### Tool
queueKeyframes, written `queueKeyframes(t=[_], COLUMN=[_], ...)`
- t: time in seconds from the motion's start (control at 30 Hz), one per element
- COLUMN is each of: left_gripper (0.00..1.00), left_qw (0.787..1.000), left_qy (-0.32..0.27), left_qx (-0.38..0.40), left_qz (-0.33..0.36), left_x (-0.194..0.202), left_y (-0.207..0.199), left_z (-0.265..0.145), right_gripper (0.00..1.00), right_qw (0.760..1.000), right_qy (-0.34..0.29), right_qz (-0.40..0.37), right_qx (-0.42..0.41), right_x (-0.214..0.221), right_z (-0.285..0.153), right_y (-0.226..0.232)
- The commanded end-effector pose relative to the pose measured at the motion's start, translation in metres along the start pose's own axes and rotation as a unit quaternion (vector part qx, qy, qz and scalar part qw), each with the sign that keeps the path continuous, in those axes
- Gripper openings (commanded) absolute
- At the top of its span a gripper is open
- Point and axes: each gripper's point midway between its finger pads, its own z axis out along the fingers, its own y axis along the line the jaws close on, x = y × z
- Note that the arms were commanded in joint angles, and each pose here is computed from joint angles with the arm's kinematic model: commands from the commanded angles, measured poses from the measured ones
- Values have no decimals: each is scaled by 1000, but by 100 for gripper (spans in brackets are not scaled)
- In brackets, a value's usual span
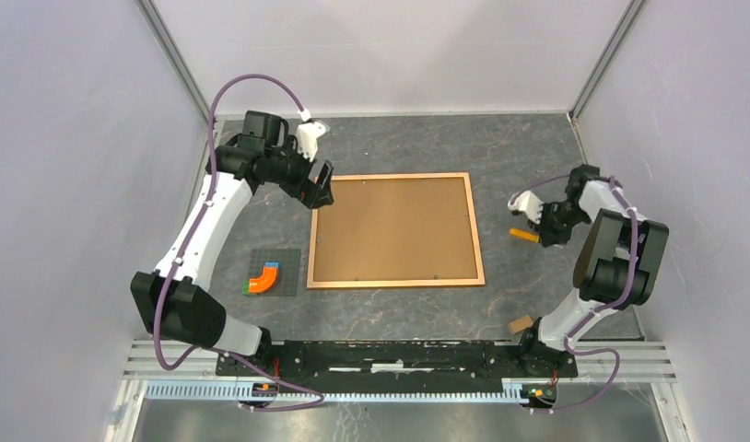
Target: Take the photo out of the frame
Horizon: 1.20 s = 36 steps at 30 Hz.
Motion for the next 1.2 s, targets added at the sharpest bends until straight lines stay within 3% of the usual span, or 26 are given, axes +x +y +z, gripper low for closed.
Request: queueKeyframes(t=[0.0,0.1,0.2,0.3,0.47,0.63,0.77,0.9,1.17], left_gripper=[100,100,100,100,100,100,100,98,79], left_qw=[989,984,991,990,975,960,950,956,948], left_qy=[-124,-146,-124,-118,-117,-119,-131,-120,-111], left_qx=[-82,-97,-52,-13,111,160,174,173,193], left_qz=[-18,-24,-28,-81,-153,-199,-221,-206,-228], left_x=[-59,-73,-83,-93,-101,-98,-100,-100,-101], left_y=[12,12,-2,-15,-62,-90,-98,-115,-126], left_z=[-38,-52,-58,-60,-55,-35,-20,-5,14], right_gripper=[0,0,0,0,0,0,0,0,0], right_qw=[994,988,979,968,943,924,914,913,913], right_qy=[-91,-126,-162,-186,-269,-340,-369,-371,-360], right_qz=[-54,-75,-100,-134,-146,-148,-152,-161,-187], right_qx=[31,48,69,98,132,95,66,45,33], right_x=[-55,-95,-144,-200,-294,-364,-397,-415,-426], right_z=[-54,-85,-111,-131,-166,-176,-170,-159,-143], right_y=[-30,-34,-33,-25,3,50,82,105,130])
